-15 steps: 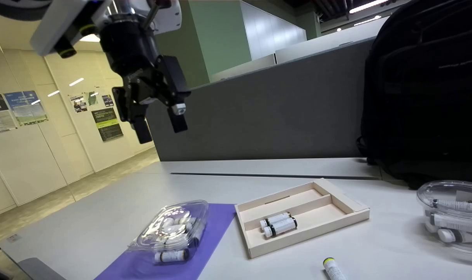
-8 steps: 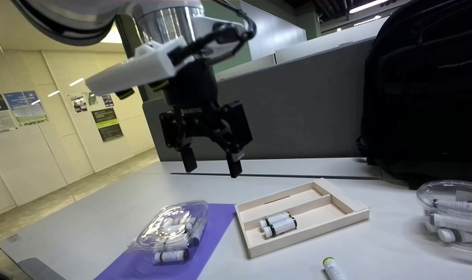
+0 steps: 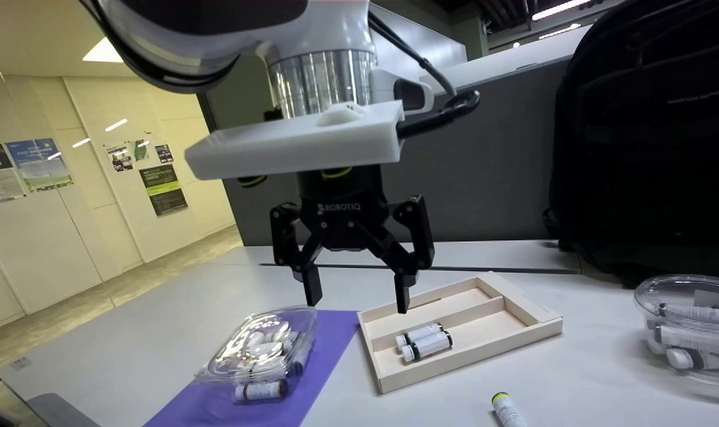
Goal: Pick up the brown bottle with a white label from the kitchen counter and put it on the top part of the tray
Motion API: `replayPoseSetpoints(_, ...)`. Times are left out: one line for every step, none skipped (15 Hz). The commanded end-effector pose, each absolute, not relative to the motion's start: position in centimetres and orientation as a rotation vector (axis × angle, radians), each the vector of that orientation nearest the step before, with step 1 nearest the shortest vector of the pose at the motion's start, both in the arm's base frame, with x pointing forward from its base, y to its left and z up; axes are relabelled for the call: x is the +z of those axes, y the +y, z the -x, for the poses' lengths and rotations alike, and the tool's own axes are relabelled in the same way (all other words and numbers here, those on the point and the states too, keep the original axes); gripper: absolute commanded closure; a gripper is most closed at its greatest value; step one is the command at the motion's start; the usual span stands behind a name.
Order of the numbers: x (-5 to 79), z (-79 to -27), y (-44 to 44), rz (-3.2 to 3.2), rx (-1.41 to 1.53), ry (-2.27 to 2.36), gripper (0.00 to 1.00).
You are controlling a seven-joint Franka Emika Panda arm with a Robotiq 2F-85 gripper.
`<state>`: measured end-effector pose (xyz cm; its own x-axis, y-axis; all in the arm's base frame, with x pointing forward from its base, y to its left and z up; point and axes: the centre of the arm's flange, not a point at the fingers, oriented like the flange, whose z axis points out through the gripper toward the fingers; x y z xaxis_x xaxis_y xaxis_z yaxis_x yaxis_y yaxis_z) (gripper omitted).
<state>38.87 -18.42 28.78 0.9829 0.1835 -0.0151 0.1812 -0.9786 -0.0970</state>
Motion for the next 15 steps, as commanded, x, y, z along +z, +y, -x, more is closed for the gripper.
replayPoseSetpoints(28.3,-39.0,-18.7,3.107,-0.017,-0.253,0.0)
replayPoseSetpoints(27.7,-39.4,-19.5,3.13,-0.008,-0.264,0.0)
replayPoseSetpoints(26.8,-39.7,-20.5,3.175,-0.02,-0.258,0.0)
replayPoseSetpoints(25.9,-40.0,-21.6,3.199,-0.055,-0.303,0.0)
replayPoseSetpoints(24.8,-40.2,-22.8,3.226,-0.068,-0.328,0.0)
replayPoseSetpoints(23.8,-40.4,-23.8,3.241,-0.058,-0.347,0.0)
replayPoseSetpoints(22.6,-40.6,-24.7,3.246,-0.046,-0.363,0.0)
replayPoseSetpoints(21.6,-40.6,-25.5,3.247,-0.035,-0.368,0.0)
replayPoseSetpoints(20.4,-40.7,-26.4,3.245,-0.017,-0.38,0.0)
replayPoseSetpoints(19.4,-40.8,-27.1,3.24,0.003,-0.4,0.0)
replayPoseSetpoints(18.3,-41.2,-27.9,3.228,0.022,-0.42,0.0)
replayPoseSetpoints(17.4,-41.6,-28.4,3.21,0.036,-0.434,0.0)
replayPoseSetpoints(16.7,-42.2,-29.1,3.187,0.041,-0.452,0.0)
replayPoseSetpoints(16.1,-42.8,-29.6,3.17,0.041,-0.466,0.0)
replayPoseSetpoints(15.6,-43.4,-30.3,3.145,0.034,-0.477,0.0)
